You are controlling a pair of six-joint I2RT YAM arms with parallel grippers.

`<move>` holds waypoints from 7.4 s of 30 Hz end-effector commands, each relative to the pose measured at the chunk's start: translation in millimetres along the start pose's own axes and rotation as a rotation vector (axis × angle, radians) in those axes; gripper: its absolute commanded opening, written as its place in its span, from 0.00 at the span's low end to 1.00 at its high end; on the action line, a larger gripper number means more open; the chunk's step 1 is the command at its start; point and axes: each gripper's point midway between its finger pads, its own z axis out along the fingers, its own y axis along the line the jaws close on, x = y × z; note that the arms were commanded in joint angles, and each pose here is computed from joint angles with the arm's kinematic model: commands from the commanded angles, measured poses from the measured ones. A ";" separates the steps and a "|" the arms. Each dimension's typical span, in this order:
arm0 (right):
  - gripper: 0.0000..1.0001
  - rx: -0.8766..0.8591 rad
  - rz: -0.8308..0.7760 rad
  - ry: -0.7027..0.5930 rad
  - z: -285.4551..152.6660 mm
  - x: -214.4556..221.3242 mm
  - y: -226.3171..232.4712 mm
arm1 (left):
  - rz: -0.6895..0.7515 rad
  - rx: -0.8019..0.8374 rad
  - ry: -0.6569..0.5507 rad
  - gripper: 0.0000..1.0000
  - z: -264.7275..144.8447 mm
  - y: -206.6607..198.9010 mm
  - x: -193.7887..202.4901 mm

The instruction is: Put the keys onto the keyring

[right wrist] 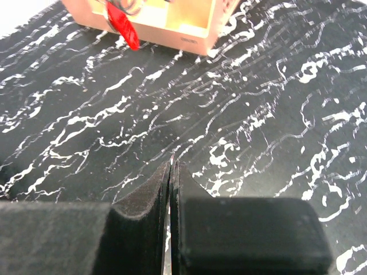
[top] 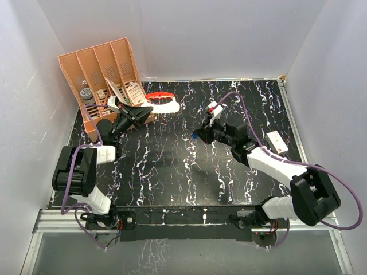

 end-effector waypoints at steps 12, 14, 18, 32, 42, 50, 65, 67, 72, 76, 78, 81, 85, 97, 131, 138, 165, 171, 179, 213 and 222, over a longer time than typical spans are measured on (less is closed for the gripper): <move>0.00 -0.267 -0.070 -0.223 1.0 -62.1 41.5 | 0.131 0.029 -0.031 0.00 2.1 -31.9 -2.9; 0.00 -0.282 -0.042 -0.220 1.9 -66.0 44.3 | 0.138 0.029 -0.030 0.00 2.9 -34.1 -1.6; 0.00 -0.305 -0.006 -0.234 4.1 -72.1 51.9 | 0.154 0.018 -0.027 0.00 5.9 -34.0 2.2; 0.00 -0.318 0.071 -0.267 13.2 -92.6 67.3 | 0.178 -0.001 0.007 0.00 20.8 -24.4 18.4; 0.00 -0.295 0.081 -0.304 18.4 -113.3 70.6 | 0.194 -0.034 0.016 0.00 26.3 -21.3 25.5; 0.00 -0.277 0.097 -0.298 27.7 -121.3 76.0 | 0.203 -0.049 0.011 0.00 27.7 -22.4 28.3; 0.00 -0.236 0.147 -0.252 42.8 -109.9 76.2 | 0.235 -0.065 -0.002 0.00 29.4 -29.3 31.8; 0.00 -0.227 0.152 -0.252 43.6 -108.1 75.2 | 0.241 -0.069 -0.006 0.00 28.9 -29.6 31.9; 0.00 -0.212 0.165 -0.247 45.8 -107.7 72.2 | 0.249 -0.070 -0.010 0.00 29.1 -31.7 31.8; 0.00 -0.207 0.191 -0.248 47.1 -109.5 72.4 | 0.249 -0.074 -0.011 0.00 29.1 -30.6 32.8; 0.00 -0.208 0.202 -0.251 47.5 -110.4 74.9 | 0.252 -0.076 -0.015 0.00 28.9 -30.8 32.2; 0.00 -0.199 0.215 -0.257 48.1 -110.9 77.5 | 0.253 -0.088 -0.023 0.00 29.0 -29.0 31.8; 0.00 -0.180 0.241 -0.270 47.9 -112.0 78.8 | 0.260 -0.105 -0.046 0.00 28.7 -27.6 30.1; 0.00 -0.095 0.288 -0.310 39.7 -110.9 70.7 | 0.304 -0.137 -0.117 0.00 26.6 -35.4 29.0; 0.00 -0.069 0.342 -0.309 47.9 -117.0 66.2 | 0.354 -0.197 -0.168 0.00 26.0 -34.0 36.5; 0.00 -0.058 0.362 -0.299 50.1 -114.2 64.4 | 0.371 -0.208 -0.178 0.00 26.7 -34.9 37.2; 0.00 -0.062 0.382 -0.303 -5.7 -86.2 73.8 | 0.417 -0.229 -0.239 0.00 14.8 -46.9 52.0; 0.00 -0.084 0.381 -0.309 -11.2 -87.5 83.5 | 0.425 -0.245 -0.242 0.00 14.9 -42.7 62.9; 0.00 -0.086 0.382 -0.310 -12.8 -85.5 87.8 | 0.444 -0.250 -0.236 0.00 18.6 -43.1 73.4; 0.00 -0.041 0.406 -0.328 -3.6 -97.0 80.0 | 0.477 -0.229 -0.230 0.00 20.8 -55.1 87.2; 0.00 -0.036 0.408 -0.341 -2.7 -101.4 78.8 | 0.484 -0.228 -0.230 0.00 21.6 -56.9 89.3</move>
